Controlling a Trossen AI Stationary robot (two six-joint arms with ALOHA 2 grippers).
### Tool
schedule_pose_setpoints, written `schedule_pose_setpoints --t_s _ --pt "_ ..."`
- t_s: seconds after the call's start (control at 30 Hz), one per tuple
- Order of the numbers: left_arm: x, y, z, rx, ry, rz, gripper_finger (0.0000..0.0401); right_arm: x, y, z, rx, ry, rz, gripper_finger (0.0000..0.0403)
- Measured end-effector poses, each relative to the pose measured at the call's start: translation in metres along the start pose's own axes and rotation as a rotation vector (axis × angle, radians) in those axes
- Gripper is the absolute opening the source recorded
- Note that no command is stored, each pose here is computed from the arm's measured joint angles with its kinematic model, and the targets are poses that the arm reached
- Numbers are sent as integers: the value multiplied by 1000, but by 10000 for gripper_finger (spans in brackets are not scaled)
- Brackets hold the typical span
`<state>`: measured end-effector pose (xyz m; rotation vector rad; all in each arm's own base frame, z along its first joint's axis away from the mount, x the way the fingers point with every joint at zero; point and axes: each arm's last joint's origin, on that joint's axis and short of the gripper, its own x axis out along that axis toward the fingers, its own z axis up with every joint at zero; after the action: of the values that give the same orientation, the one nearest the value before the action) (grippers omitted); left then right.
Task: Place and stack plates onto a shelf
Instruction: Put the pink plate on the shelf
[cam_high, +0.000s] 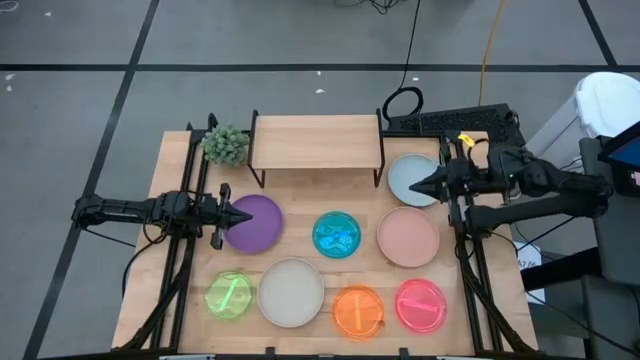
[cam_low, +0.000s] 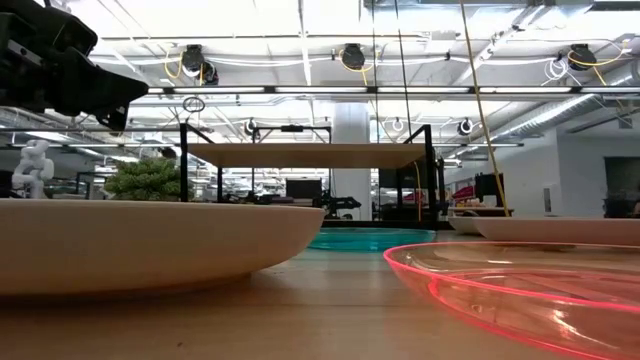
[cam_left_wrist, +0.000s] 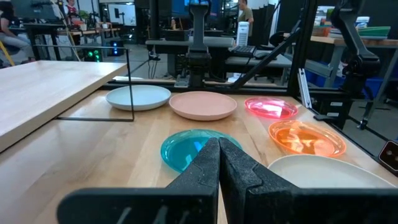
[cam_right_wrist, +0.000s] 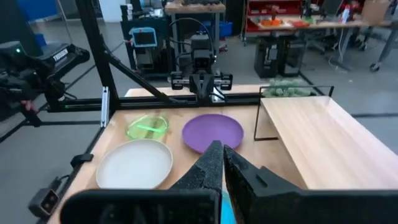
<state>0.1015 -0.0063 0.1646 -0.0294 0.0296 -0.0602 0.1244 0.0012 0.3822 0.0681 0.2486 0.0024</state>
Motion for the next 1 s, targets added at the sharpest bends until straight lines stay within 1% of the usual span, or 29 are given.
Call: schedule_pose_setpoints --t_s 0.2,0.33,0.4,0.5,0.57,0.7,0.8,1.0 --pt "0 0 0 -1 -1 0 3 4 2 31 90 87 -10 0" --pt "0 0 1 28 -9 0 3 9 3 40 135 140 -20 0" --pt "0 0 2 1 -25 4 3 12 3 44 164 141 -22 0" --pt "0 1 3 -90 -30 24 3 18 3 45 202 151 -26 0" --pt "0 1 7 -110 -44 24 3 21 3 44 206 166 -29 0" --pt "-3 0 33 -62 -64 37 3 26 6 42 199 197 -15 0" --pt "-4 0 56 -52 -13 61 3 25 9 41 194 209 -2 0" --pt "2 -2 113 4 65 63 3 25 12 38 180 235 -12 0"
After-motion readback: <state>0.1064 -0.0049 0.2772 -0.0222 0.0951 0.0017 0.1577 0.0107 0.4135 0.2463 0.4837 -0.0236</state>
